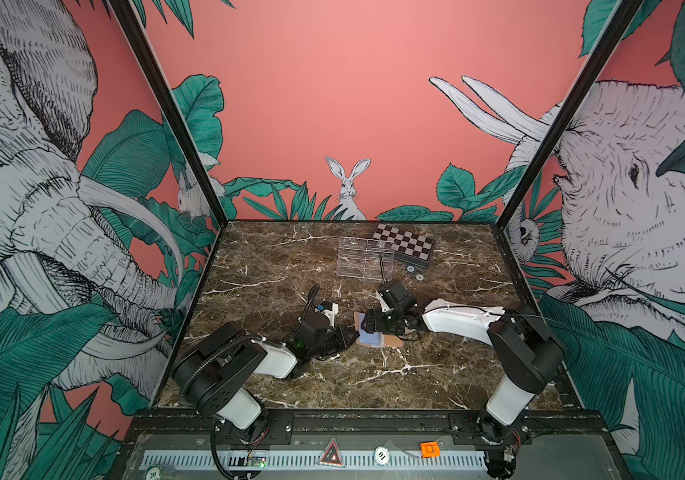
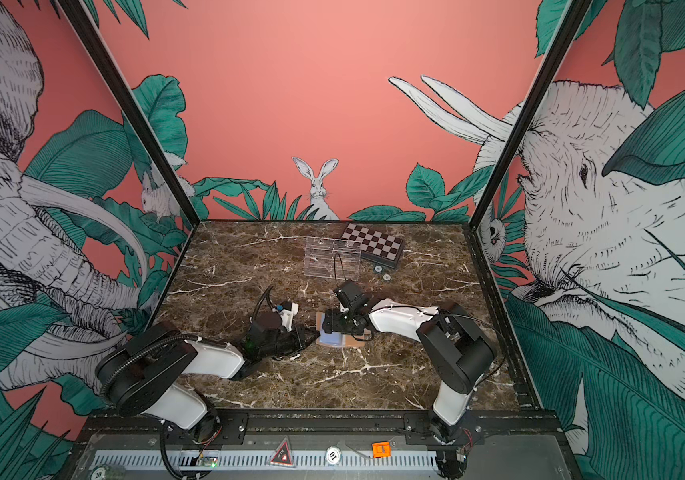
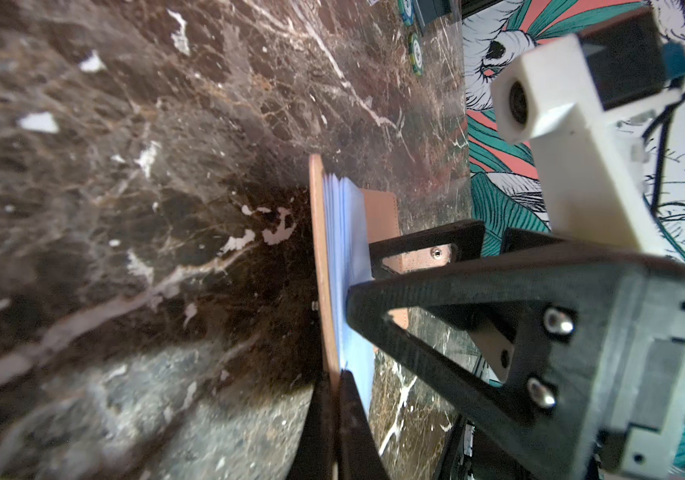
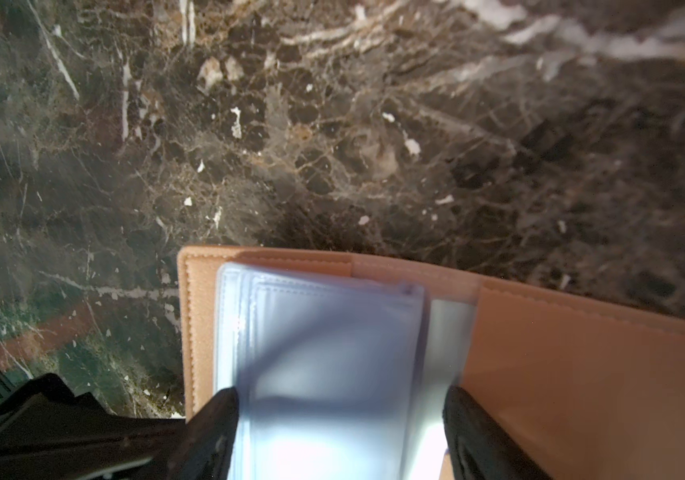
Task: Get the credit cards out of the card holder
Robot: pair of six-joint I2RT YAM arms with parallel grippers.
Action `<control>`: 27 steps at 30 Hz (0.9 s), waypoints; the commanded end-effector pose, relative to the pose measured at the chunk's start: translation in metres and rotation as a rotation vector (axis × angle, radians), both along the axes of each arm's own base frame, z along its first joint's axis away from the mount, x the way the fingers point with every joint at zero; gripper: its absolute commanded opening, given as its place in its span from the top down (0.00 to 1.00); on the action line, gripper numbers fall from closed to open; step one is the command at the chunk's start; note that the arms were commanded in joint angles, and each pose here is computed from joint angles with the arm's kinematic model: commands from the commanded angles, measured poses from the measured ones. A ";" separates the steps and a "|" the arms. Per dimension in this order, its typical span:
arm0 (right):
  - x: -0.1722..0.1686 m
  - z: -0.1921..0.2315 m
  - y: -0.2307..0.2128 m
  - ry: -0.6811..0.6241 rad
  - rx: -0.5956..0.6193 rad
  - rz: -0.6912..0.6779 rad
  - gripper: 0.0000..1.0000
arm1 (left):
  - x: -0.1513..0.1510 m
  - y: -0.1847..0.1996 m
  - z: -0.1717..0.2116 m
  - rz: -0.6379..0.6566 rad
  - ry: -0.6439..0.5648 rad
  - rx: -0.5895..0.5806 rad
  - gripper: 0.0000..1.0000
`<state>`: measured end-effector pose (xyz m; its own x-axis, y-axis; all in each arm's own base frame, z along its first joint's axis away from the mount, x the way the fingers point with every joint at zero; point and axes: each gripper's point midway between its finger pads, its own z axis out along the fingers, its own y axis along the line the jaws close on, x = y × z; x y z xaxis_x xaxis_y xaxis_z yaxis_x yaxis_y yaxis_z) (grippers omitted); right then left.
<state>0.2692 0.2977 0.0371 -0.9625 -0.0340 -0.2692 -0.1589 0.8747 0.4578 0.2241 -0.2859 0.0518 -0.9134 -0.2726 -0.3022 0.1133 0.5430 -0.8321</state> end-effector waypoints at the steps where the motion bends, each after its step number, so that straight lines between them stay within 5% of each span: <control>1: -0.015 -0.030 -0.017 0.060 -0.095 -0.001 0.28 | 0.001 -0.002 0.012 0.002 -0.041 -0.028 0.98; 15: -0.017 -0.034 -0.019 0.068 -0.093 -0.001 0.48 | 0.005 0.002 0.012 0.035 -0.043 -0.021 0.74; 21: -0.019 -0.035 -0.019 0.071 -0.095 0.002 0.52 | 0.007 0.002 0.010 0.038 -0.041 -0.011 0.76; 27: -0.020 -0.036 -0.020 0.072 -0.098 0.003 0.54 | 0.008 0.005 0.008 0.052 -0.039 -0.007 0.91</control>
